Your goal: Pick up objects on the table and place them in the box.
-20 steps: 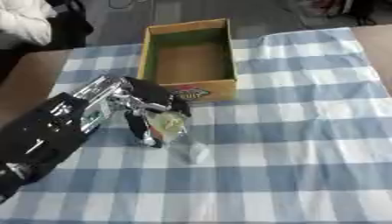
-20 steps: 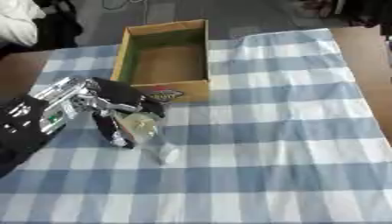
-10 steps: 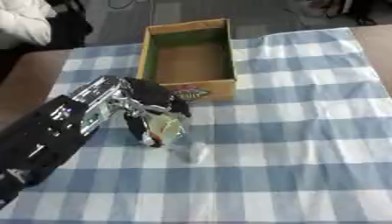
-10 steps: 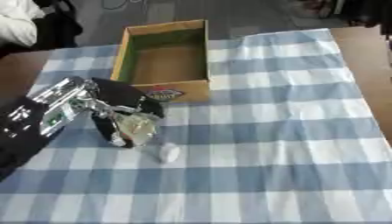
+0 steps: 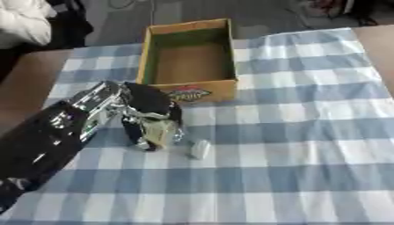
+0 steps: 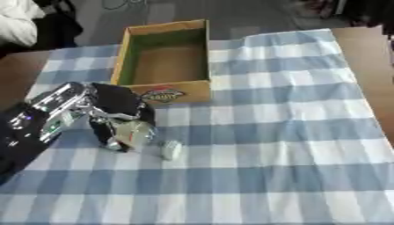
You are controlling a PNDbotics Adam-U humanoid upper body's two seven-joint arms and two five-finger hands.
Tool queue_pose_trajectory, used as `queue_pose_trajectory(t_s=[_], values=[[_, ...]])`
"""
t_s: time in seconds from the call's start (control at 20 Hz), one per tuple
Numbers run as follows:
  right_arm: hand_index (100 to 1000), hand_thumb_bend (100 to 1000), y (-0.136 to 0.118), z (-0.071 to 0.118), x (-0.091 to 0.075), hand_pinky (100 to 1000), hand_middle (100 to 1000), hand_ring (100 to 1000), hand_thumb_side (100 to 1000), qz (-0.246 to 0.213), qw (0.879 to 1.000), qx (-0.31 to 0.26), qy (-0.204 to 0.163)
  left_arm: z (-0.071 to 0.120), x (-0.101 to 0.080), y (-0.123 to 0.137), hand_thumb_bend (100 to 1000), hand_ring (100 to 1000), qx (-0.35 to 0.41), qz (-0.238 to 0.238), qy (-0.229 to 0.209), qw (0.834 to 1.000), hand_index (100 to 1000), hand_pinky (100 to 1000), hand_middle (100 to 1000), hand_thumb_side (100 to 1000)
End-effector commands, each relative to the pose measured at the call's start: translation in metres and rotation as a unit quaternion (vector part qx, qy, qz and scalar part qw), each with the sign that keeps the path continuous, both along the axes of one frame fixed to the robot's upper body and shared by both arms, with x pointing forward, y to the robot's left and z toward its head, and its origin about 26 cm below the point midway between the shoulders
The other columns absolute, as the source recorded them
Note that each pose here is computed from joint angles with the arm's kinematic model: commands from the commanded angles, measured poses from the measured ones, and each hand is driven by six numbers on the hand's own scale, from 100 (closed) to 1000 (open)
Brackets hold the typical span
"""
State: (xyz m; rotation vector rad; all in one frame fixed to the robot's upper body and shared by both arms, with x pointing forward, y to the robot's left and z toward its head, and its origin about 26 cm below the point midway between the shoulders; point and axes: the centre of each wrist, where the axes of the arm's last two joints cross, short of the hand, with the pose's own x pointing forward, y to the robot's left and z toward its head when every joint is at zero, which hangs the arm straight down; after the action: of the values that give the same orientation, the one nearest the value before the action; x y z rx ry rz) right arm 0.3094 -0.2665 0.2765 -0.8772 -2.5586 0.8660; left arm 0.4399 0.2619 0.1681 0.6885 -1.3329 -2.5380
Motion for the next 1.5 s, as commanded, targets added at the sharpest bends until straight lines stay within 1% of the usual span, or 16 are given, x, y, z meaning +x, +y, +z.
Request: queue_pose_trajectory(t_s=[0.05, 0.1, 0.15, 0.25, 0.3, 0.45, 0.75, 0.9, 1.1, 1.3, 1.5], values=[[708, 148, 0.0, 0.009, -0.004, 486, 492, 456, 1000, 0.003, 1.0, -0.004, -0.015, 0.012, -0.001, 0.006, 100, 215, 0.014, -0.031, -0.01, 0.999, 531, 100, 442, 462], [708, 148, 0.0, 0.009, -0.004, 486, 492, 456, 1000, 0.003, 1.0, -0.003, -0.015, 0.012, -0.002, 0.007, 100, 215, -0.012, -0.03, -0.021, 0.999, 531, 100, 442, 462], [708, 147, 0.0, 0.009, -0.004, 486, 492, 456, 1000, 0.003, 1.0, -0.003, -0.015, 0.012, -0.003, 0.008, 100, 100, -0.04, -0.032, -0.031, 0.998, 430, 100, 306, 481], [708, 145, 0.0, 0.009, -0.004, 486, 491, 455, 1000, 0.002, 1.0, -0.003, -0.015, 0.012, -0.006, 0.009, 100, 100, -0.102, -0.039, -0.051, 0.993, 384, 100, 222, 480], [708, 144, 0.0, 0.009, -0.004, 486, 491, 455, 1000, 0.002, 1.0, -0.003, -0.015, 0.013, -0.008, 0.009, 100, 100, -0.125, -0.043, -0.058, 0.989, 355, 100, 155, 481], [708, 143, -0.001, 0.009, -0.004, 486, 492, 456, 1000, 0.001, 1.0, -0.002, -0.016, 0.014, -0.013, 0.007, 100, 100, -0.165, -0.052, -0.072, 0.982, 323, 100, 105, 458], [708, 142, -0.002, 0.009, -0.004, 486, 492, 456, 1000, -0.001, 1.0, -0.001, -0.016, 0.022, -0.023, -0.002, 100, 100, -0.2, -0.068, -0.077, 0.975, 302, 100, 100, 437], [709, 138, -0.002, 0.009, -0.004, 486, 492, 456, 1000, -0.001, 1.0, -0.001, -0.016, 0.031, -0.031, -0.008, 100, 100, -0.216, -0.076, -0.078, 0.97, 304, 100, 100, 435], [708, 142, -0.002, 0.009, -0.004, 486, 492, 455, 1000, -0.003, 1.0, -0.002, -0.015, 0.048, -0.043, -0.016, 100, 100, -0.243, -0.081, -0.083, 0.963, 299, 100, 100, 424], [709, 143, -0.003, 0.009, -0.004, 486, 492, 455, 1000, -0.004, 1.0, -0.002, -0.015, 0.062, -0.054, -0.021, 100, 100, -0.254, -0.079, -0.081, 0.961, 295, 100, 100, 422], [709, 143, -0.004, 0.009, -0.004, 486, 492, 455, 1000, -0.009, 1.0, -0.002, -0.015, 0.082, -0.064, -0.017, 100, 100, -0.26, -0.065, -0.097, 0.959, 289, 100, 100, 420]])
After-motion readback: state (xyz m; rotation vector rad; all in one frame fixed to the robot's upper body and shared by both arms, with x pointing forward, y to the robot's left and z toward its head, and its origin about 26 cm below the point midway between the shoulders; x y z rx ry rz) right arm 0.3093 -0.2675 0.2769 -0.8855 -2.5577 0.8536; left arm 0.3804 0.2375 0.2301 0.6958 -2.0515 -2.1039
